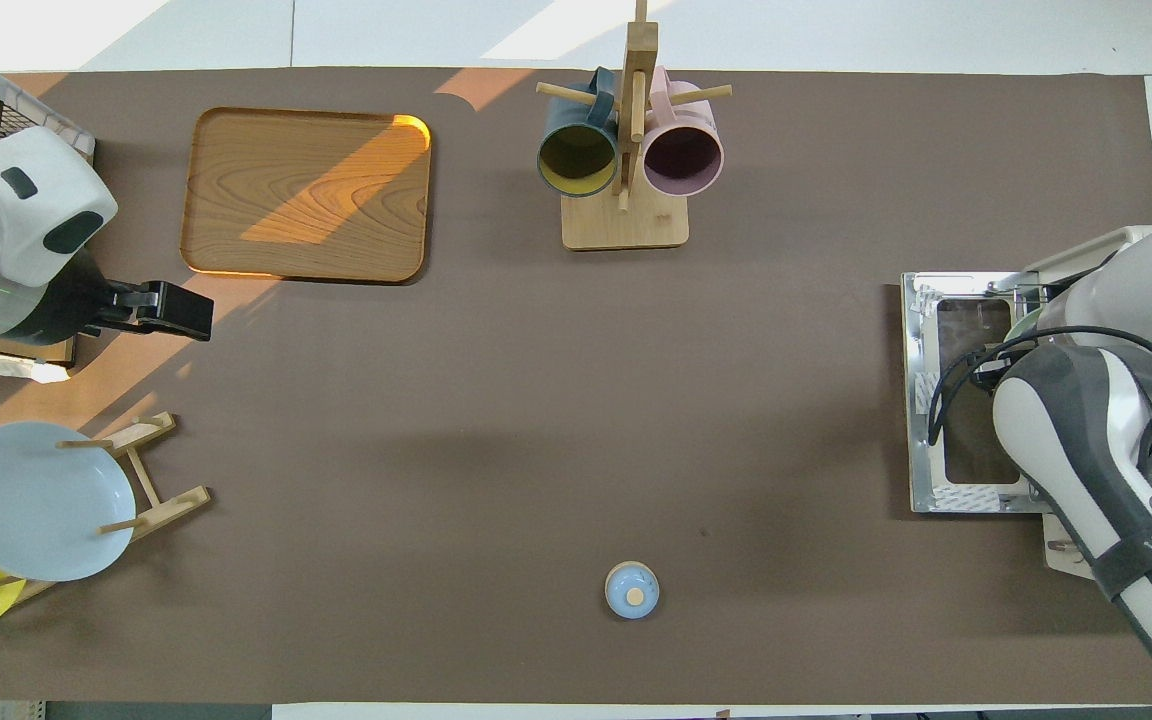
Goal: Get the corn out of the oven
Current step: 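Pull the plate out with the right gripper toward the table center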
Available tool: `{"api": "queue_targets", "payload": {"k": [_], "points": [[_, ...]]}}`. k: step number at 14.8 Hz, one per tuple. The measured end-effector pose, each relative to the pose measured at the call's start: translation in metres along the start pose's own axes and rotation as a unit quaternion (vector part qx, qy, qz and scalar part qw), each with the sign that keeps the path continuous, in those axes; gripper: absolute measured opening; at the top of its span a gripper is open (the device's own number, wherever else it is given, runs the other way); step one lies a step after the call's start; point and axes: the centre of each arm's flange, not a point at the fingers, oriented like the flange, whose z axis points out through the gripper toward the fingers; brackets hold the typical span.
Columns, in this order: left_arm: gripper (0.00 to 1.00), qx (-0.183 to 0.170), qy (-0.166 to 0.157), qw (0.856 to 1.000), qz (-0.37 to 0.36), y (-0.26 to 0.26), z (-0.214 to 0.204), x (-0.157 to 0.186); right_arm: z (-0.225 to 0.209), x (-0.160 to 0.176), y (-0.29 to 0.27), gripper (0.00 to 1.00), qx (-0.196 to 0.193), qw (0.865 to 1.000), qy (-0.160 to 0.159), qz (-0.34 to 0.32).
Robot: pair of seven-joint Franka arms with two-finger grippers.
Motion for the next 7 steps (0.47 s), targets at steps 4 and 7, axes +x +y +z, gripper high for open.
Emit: {"api": "queue_targets", "payload": {"k": [4,7], "points": [[1.00,0.000,0.000,1.000,0.000,0.000,0.000,0.000,-0.031,0.003,-0.086,0.03,-0.019,0.998,0.007,-0.062],[1.00,0.000,0.000,1.000,0.001,0.001,0.000,0.000,-0.064,-0.003,-0.169,0.03,-0.046,0.997,0.012,-0.061]]}}
